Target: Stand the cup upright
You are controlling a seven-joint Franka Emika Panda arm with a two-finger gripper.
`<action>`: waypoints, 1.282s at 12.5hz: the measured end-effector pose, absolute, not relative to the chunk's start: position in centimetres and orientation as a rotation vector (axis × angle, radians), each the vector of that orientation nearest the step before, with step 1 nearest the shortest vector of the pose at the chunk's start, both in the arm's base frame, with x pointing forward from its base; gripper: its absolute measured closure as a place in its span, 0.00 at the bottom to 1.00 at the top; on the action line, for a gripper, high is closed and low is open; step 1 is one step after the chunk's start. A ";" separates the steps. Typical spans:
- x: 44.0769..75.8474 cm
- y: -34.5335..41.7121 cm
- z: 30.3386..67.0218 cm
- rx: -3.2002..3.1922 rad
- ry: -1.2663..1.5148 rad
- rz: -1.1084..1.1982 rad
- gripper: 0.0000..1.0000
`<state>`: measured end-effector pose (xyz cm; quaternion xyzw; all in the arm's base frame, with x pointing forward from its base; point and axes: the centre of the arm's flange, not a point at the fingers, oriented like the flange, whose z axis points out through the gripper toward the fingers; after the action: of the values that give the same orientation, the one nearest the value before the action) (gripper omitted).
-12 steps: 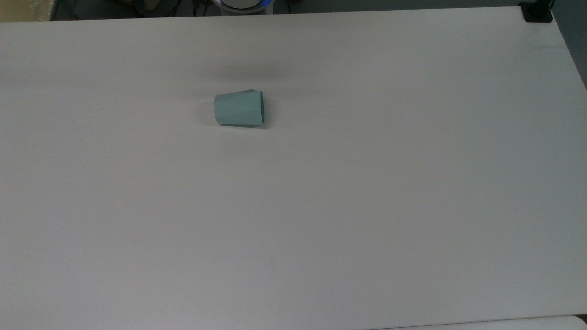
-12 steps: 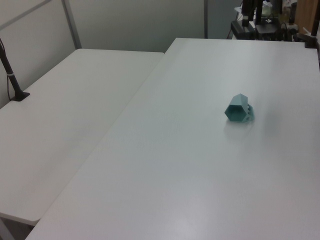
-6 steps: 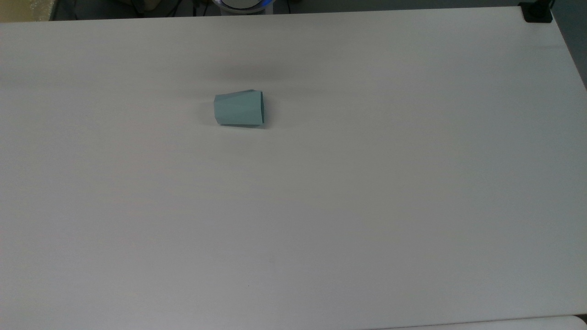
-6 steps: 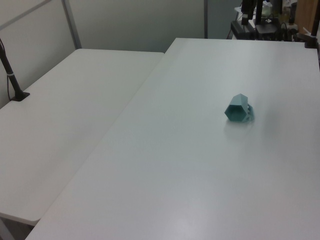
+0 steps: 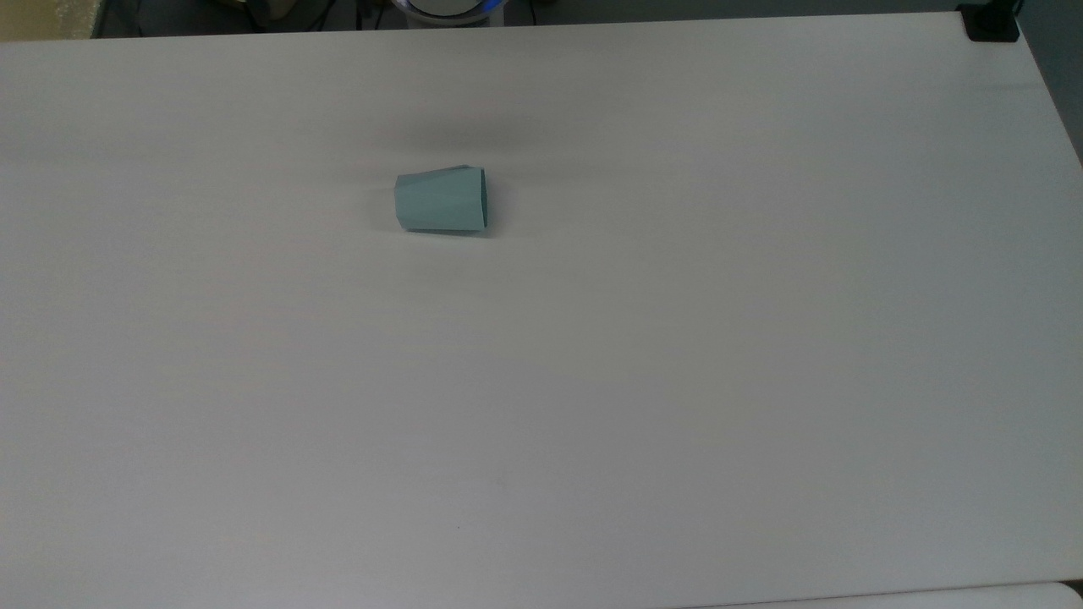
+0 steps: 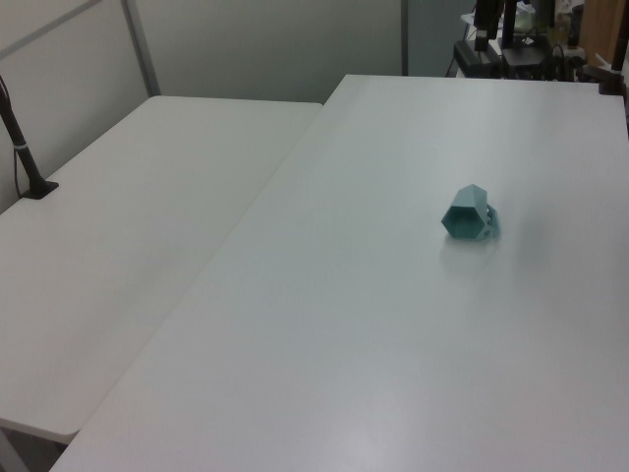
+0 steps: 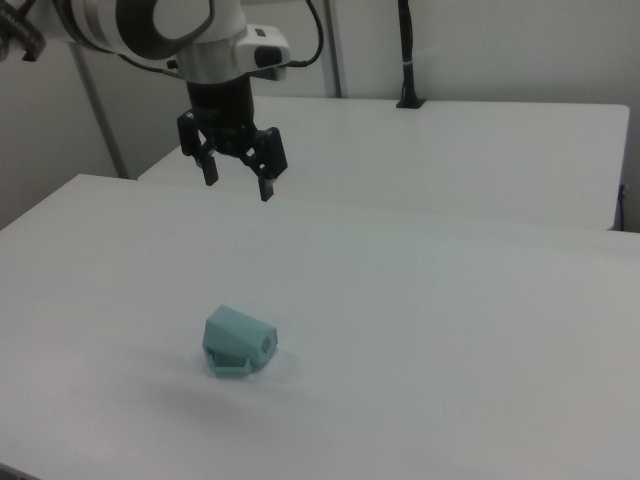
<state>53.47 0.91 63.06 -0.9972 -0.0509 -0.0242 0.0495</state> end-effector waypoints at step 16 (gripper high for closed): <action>53.3 28.5 44.1 -3.883 -0.486 -0.077 0.00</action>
<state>53.26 28.48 44.12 -0.9189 -0.1149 -0.0183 -0.3769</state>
